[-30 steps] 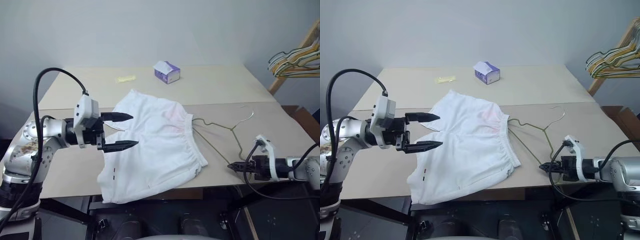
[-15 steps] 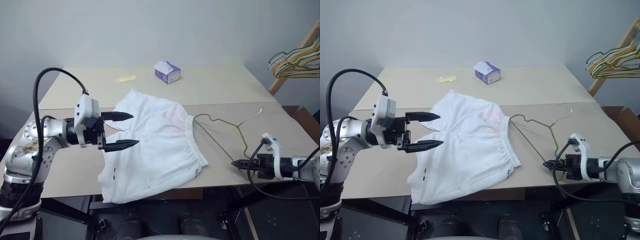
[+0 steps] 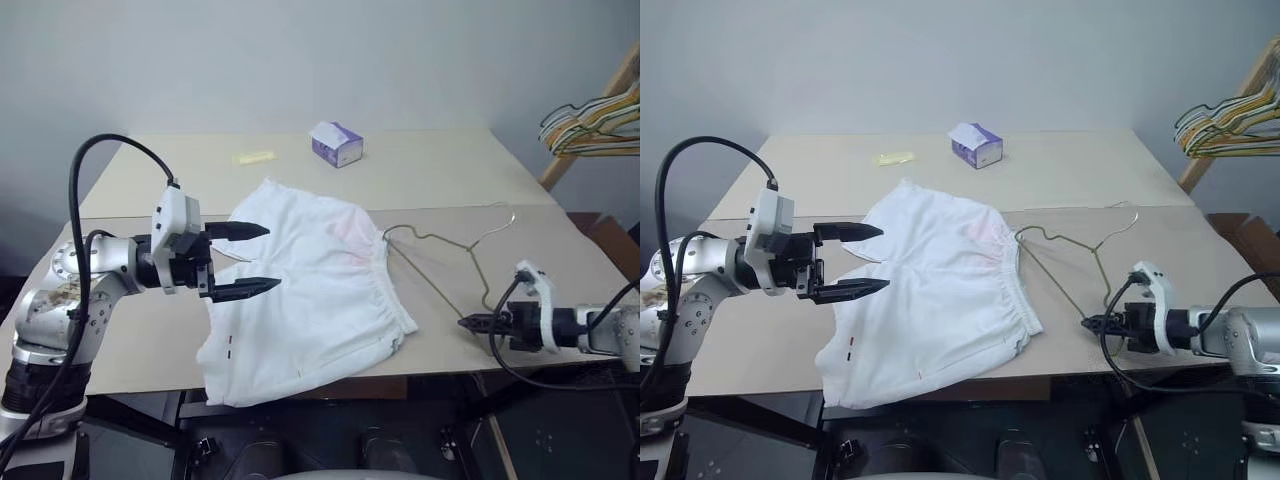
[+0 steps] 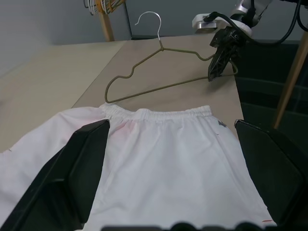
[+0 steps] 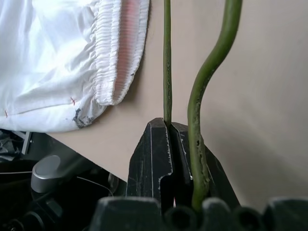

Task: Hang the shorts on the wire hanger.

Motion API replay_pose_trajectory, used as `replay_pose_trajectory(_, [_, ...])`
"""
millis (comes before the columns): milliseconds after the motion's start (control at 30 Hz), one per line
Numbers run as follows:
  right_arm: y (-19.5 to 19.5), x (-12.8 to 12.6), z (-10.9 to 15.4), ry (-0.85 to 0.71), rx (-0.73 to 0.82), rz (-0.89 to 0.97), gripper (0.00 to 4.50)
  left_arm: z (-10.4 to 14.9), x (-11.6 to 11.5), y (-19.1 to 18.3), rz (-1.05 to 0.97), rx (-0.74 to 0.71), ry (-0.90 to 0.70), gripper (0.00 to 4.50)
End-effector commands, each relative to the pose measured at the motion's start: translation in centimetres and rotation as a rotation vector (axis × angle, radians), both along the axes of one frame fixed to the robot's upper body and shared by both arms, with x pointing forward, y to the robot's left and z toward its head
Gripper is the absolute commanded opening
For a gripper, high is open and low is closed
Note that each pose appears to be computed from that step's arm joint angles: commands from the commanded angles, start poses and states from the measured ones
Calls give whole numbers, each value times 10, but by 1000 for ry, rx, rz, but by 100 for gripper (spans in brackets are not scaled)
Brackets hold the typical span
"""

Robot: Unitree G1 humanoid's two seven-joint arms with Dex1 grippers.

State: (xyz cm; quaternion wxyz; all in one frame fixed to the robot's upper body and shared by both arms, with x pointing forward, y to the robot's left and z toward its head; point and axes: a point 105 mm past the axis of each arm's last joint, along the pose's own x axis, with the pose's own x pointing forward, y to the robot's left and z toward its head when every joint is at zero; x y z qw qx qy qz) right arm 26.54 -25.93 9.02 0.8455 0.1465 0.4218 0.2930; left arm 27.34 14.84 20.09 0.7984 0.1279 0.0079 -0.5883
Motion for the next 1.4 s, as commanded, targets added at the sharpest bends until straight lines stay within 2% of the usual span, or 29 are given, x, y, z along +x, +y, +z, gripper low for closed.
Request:
replay_pose_trajectory(33, [-4, 0, 13, -48, -6, 0, 0, 13, -3, 1, 1, -6, -64, 449])
replay_pose_trajectory(200, [4, -2, 4, -29, -21, 39, 0, 14, -2, 0, 6, -9, -72, 449])
replay_pose_trajectory(700, [-8, -11, -3, -14, -19, -27, 0, 12, -6, 2, 15, -1, -65, 449])
replay_pose_trajectory(1267, [26, -2, -1, 1, 34, 170, 0, 15, -5, 4, 27, 2, -79, 449])
replay_pose_trajectory(1400, [27, 15, -9, 3, 1, 172, 0, 16, -5, 5, 32, 5, -83, 449])
